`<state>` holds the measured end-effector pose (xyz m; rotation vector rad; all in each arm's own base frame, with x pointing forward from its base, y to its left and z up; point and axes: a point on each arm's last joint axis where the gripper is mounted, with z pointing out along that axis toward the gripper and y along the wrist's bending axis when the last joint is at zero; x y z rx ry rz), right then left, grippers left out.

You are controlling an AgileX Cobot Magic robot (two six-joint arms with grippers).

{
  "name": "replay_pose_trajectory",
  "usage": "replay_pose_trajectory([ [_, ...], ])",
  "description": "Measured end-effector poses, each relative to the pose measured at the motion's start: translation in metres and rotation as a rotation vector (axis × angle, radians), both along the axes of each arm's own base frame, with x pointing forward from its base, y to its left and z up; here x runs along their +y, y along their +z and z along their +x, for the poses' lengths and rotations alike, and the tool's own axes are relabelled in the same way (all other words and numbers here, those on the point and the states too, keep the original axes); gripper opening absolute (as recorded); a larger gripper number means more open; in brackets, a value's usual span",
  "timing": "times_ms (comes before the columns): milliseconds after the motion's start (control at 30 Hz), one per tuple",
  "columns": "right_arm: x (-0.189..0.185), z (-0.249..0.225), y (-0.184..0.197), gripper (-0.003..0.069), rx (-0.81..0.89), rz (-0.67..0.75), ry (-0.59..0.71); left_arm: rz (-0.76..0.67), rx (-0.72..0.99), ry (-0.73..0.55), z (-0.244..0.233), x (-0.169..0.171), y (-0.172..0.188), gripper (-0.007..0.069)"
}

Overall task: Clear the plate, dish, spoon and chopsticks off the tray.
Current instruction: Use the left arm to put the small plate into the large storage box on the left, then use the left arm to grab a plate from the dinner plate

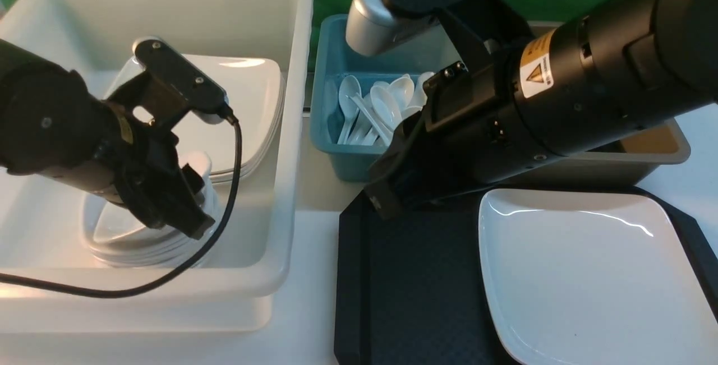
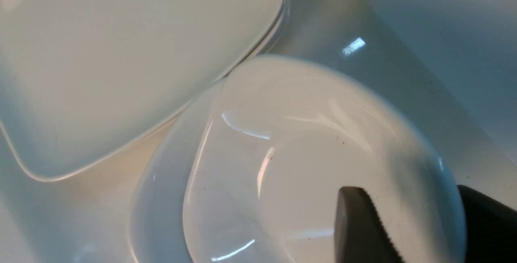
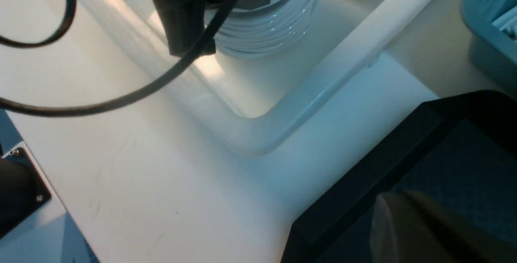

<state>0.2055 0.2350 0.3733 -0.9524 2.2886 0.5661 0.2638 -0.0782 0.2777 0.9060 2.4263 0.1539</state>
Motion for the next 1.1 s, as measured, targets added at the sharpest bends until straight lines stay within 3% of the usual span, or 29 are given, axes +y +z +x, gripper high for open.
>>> replay_pose_trajectory([
  [100, -0.008, -0.007, 0.012, 0.0034, -0.033, 0.019, 0.003, -0.006, -0.011, 0.004, -0.001, 0.0, 0.009, 0.0463],
  [200, -0.021, -0.016, 0.026, 0.0033, -0.081, 0.019, 0.003, -0.048, -0.042, 0.027, -0.003, 0.0, 0.027, 0.0549],
  [367, -0.065, -0.026, 0.047, 0.0033, -0.15, -0.069, -0.072, -0.278, -0.149, 0.055, -0.01, -0.01, 0.079, 0.0583],
  [467, -0.102, -0.027, 0.053, 0.0033, -0.164, -0.168, -0.194, -0.493, -0.154, 0.038, -0.017, -0.023, 0.103, 0.0519],
  [567, -0.134, -0.032, 0.058, 0.0033, -0.148, -0.252, -0.313, -0.677, -0.118, 0.025, -0.02, -0.036, 0.117, 0.0386],
  [633, -0.162, -0.042, 0.062, 0.0033, -0.136, -0.291, -0.413, -0.793, -0.054, 0.011, -0.021, -0.053, 0.118, 0.0163],
  [700, -0.178, -0.053, 0.064, 0.0033, -0.155, -0.279, -0.472, -0.81, -0.018, -0.034, -0.019, -0.072, 0.112, 0.0067],
  [800, -0.198, -0.073, 0.057, 0.0033, -0.158, -0.269, -0.552, -0.794, 0.096, -0.122, -0.02, -0.12, 0.087, 0.0013],
  [1100, -0.212, -0.1, 0.028, 0.0025, -0.121, -0.282, -0.591, -0.635, 0.296, -0.205, -0.004, -0.216, 0.019, 0.0011],
])
